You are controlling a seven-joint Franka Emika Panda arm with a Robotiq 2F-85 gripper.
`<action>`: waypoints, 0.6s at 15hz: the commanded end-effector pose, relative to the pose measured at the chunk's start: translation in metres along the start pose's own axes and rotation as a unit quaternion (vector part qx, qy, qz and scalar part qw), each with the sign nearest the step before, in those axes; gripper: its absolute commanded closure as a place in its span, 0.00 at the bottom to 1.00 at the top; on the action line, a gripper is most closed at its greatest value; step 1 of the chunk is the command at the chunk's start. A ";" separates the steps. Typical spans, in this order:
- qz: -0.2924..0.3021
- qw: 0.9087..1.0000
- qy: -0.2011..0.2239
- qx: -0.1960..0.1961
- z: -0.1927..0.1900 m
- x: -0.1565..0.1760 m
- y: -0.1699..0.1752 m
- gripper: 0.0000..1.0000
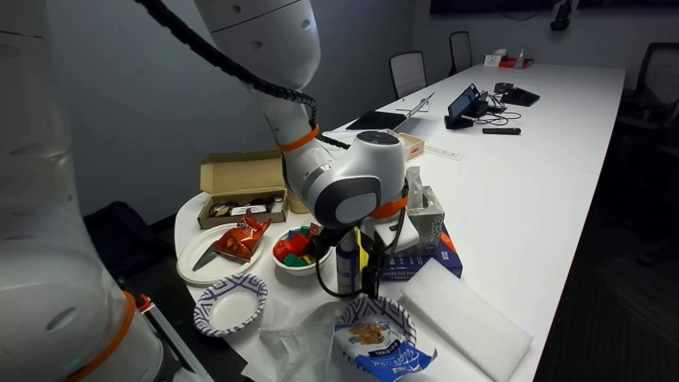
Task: Remove the clear lid from the blue bottle.
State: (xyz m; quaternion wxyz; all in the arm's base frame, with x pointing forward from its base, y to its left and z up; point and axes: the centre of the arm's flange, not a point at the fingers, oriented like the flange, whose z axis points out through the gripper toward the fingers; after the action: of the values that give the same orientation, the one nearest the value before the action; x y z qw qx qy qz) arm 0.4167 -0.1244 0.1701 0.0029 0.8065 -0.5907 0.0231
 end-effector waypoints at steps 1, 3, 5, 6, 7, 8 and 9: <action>-0.013 1.000 0.004 0.008 -0.007 0.004 -0.002 0.00; -0.013 1.000 -0.002 0.008 -0.016 0.005 -0.006 0.00; -0.015 1.000 -0.003 0.005 -0.033 0.009 -0.011 0.00; -0.016 1.000 -0.002 0.004 -0.045 0.011 -0.014 0.00; -0.016 1.000 0.000 0.000 -0.056 0.014 -0.017 0.00; -0.022 1.000 -0.001 -0.005 -0.070 0.018 -0.020 0.00; -0.024 1.000 0.002 -0.011 -0.082 0.021 -0.022 0.00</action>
State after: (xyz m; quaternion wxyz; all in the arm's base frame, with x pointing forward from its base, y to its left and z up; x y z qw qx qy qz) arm 0.4342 -0.1332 0.2022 0.0037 0.8176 -0.5754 0.0219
